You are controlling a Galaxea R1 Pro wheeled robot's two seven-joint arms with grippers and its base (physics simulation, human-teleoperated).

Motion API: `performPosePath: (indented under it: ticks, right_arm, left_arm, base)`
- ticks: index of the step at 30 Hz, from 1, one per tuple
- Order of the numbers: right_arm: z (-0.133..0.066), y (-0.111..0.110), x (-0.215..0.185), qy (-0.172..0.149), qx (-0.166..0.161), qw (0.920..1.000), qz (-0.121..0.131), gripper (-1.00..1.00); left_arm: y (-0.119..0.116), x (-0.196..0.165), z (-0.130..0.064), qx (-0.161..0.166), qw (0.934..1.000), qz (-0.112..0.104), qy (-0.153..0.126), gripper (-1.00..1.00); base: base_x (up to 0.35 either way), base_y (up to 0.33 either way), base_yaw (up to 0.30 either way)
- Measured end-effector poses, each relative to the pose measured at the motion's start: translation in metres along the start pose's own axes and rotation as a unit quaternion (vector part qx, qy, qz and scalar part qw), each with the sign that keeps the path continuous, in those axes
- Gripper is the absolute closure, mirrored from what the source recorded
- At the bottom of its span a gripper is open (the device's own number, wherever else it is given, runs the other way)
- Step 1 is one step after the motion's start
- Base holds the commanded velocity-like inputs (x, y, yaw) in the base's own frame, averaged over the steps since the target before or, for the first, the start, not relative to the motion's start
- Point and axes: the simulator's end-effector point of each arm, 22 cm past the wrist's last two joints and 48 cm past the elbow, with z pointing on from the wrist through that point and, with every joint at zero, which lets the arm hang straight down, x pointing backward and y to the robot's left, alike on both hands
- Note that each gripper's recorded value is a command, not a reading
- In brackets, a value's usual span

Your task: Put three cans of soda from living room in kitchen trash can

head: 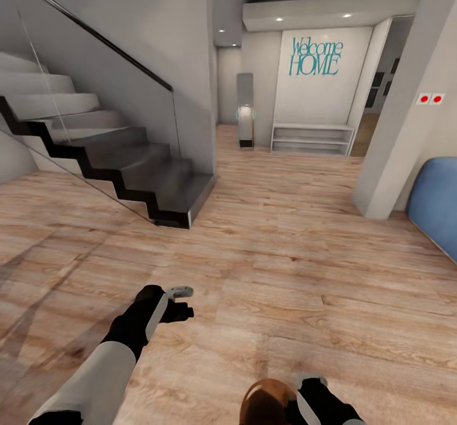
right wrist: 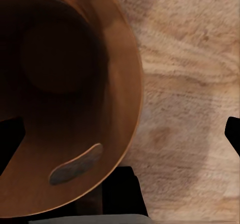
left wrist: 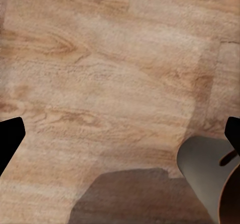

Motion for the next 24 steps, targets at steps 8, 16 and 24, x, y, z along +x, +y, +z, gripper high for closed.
performPosePath:
  ticks: [8, 16, 24]
  right_arm:
    - [0.017, 0.0, 0.007, 0.002, 0.001, 1.0, 0.0, -1.0]
    - [0.034, 0.0, 0.013, 0.002, 0.003, 1.0, 0.001, -1.0]
    - [0.038, 0.0, 0.014, 0.002, 0.002, 1.0, 0.003, -1.0]
  left_arm:
    - [0.002, 0.009, 0.014, 0.0, 1.0, 0.0, 0.0, -1.0]
    - [0.004, 0.018, 0.029, 0.0, 1.0, 0.0, 0.0, -1.0]
    - [0.004, 0.021, 0.032, 0.0, 1.0, 0.0, -0.001, -1.0]
  base:
    - [0.0, 0.0, 0.0]
    - [0.0, 0.0, 0.0]
    - [0.0, 0.0, 0.0]
